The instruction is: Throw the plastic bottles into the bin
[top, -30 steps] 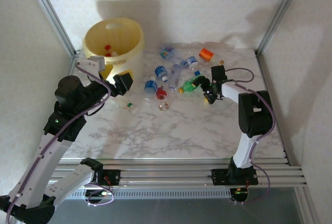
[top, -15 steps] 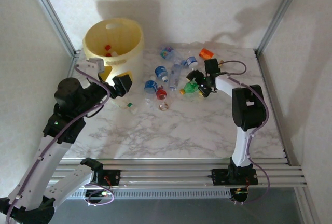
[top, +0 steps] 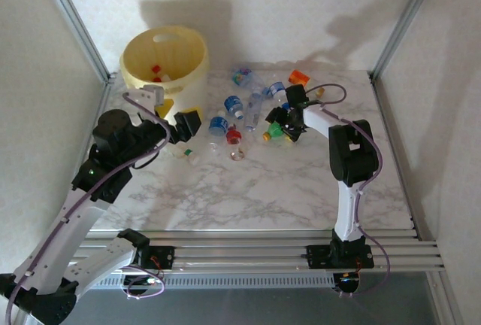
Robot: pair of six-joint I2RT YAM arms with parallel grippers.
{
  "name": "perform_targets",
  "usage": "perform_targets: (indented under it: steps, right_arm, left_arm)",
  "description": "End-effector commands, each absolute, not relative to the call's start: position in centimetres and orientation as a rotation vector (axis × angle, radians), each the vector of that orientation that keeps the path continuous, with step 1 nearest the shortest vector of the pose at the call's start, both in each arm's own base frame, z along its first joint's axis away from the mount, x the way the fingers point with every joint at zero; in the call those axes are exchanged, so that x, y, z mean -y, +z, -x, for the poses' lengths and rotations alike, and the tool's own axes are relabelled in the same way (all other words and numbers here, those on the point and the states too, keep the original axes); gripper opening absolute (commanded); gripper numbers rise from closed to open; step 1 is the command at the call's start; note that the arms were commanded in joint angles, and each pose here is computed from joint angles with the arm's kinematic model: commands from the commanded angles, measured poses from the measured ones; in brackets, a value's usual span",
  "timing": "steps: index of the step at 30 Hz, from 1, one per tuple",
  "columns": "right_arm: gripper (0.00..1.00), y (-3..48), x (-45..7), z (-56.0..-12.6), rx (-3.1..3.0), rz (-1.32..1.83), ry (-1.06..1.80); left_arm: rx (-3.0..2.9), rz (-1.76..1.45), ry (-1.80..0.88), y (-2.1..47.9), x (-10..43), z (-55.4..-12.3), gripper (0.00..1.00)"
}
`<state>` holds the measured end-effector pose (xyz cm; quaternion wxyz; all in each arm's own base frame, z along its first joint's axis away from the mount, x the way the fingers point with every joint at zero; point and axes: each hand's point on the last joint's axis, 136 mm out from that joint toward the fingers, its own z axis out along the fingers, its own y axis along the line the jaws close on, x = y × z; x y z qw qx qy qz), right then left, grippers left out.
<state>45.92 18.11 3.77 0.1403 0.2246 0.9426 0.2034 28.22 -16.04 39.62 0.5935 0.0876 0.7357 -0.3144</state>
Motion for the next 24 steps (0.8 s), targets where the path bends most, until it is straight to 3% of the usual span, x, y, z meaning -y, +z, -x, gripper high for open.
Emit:
perform_targets:
  steps: [1,7,15,24]
  right_arm:
    - [0.83,1.6,-16.8,-44.0,-2.798,-0.617,0.462]
    - [0.79,1.2,-15.9,-42.5,-2.801,-0.577,0.407]
    - [0.57,2.1,-15.1,-41.2,-2.779,-0.504,0.347]
    - [0.47,8.3,-17.4,-38.7,-2.559,-0.220,0.463]
  left_arm:
    - [-1.688,-0.200,-0.735,39.7,16.5,-28.4,1.00]
    - [-1.696,-0.215,-0.752,39.0,17.6,-28.7,1.00]
    - [-1.717,-0.246,-0.779,38.0,19.9,-29.0,1.00]
    - [-1.724,-0.302,-0.945,36.5,24.0,-28.9,1.00]
